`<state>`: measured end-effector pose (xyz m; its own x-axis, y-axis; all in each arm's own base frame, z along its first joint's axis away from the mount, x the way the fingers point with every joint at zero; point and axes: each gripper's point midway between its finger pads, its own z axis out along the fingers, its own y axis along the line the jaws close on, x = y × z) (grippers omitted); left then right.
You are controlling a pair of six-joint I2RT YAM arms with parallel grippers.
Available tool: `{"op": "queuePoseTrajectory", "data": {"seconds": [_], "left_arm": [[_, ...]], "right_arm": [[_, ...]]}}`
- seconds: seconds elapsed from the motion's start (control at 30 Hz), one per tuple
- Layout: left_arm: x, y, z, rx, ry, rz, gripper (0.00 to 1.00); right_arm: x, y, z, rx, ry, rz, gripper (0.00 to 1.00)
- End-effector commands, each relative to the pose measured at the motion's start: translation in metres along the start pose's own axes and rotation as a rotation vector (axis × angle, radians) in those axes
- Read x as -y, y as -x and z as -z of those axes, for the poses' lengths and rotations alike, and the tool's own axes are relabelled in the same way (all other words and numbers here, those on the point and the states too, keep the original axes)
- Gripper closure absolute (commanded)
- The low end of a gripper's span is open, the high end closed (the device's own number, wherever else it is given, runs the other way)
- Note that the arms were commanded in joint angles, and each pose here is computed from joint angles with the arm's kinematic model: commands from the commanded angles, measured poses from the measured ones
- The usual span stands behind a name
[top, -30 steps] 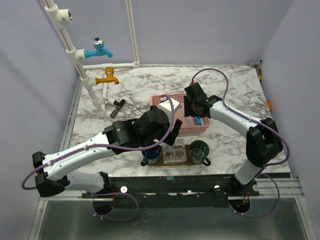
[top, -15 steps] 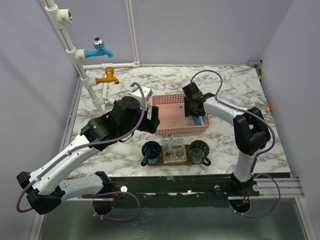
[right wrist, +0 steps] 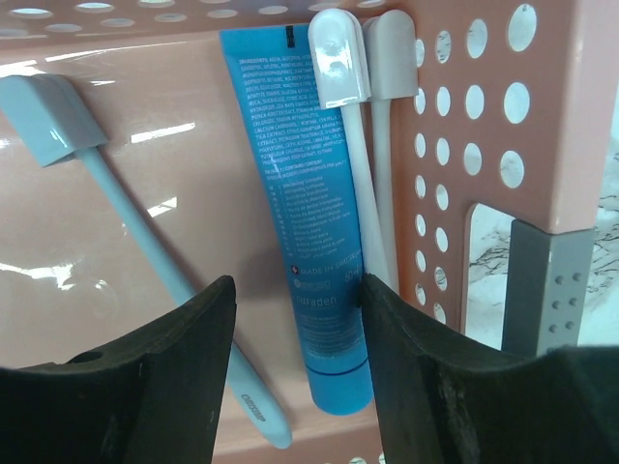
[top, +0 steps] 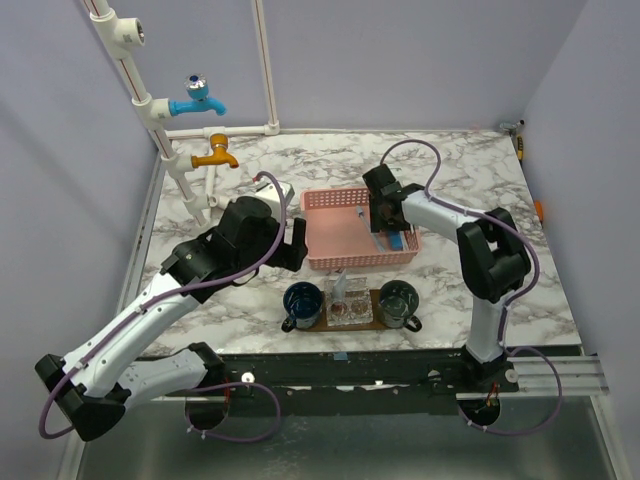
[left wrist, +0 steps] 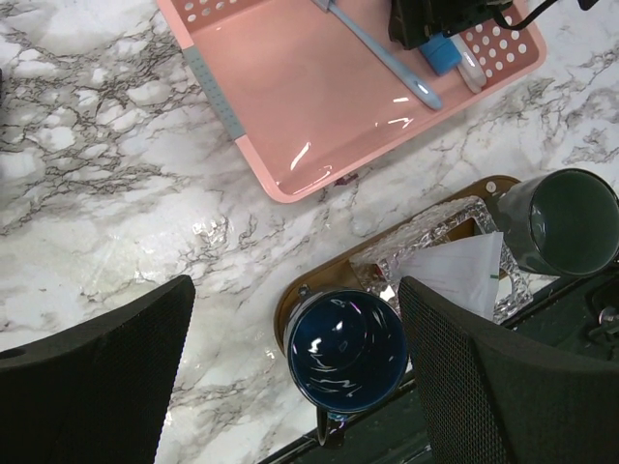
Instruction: Prepare toiletry sets of a toothbrush and toothpaste on the tray
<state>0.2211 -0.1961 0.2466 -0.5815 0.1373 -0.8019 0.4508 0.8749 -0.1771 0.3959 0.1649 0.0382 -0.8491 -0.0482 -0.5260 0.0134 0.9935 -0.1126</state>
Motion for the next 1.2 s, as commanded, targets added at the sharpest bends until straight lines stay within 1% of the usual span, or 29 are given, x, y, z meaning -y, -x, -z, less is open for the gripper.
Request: {"op": "queuePoseTrajectory", "data": {"seconds": [0.0, 0.3, 0.43, 0.57, 0.8, 1.03, 1.17], "left_arm": [[0.001, 0.004, 0.003, 0.031, -0.037, -0.003, 0.14], [0.0, -0.003, -0.002, 0.016, -0.043, 0.01, 0.14], [0.001, -0.003, -0.001, 0.014, -0.05, 0.016, 0.14], [0.004, -0.002, 0.002, 0.014, -0.064, 0.021, 0.14], [0.013, 0.005, 0.012, 0.017, -0.108, 0.035, 0.14], [0.024, 0.017, 0.026, 0.043, -0.157, 0.068, 0.14], [0.03, 0.024, 0.033, 0.061, -0.188, 0.093, 0.14]], "right_arm": [[0.002, -0.014, -0.016, -0.058, -0.023, 0.008, 0.44], [0.002, -0.018, -0.019, -0.073, -0.019, 0.011, 0.53], [-0.001, -0.018, -0.017, -0.078, -0.002, 0.01, 0.65], [-0.004, -0.011, -0.011, -0.062, 0.015, 0.005, 0.71], [-0.008, 0.02, 0.019, 0.008, 0.064, -0.022, 0.73], [-0.009, 0.054, 0.073, 0.123, 0.148, -0.076, 0.73], [-0.01, 0.069, 0.106, 0.198, 0.225, -0.098, 0.73]]}}
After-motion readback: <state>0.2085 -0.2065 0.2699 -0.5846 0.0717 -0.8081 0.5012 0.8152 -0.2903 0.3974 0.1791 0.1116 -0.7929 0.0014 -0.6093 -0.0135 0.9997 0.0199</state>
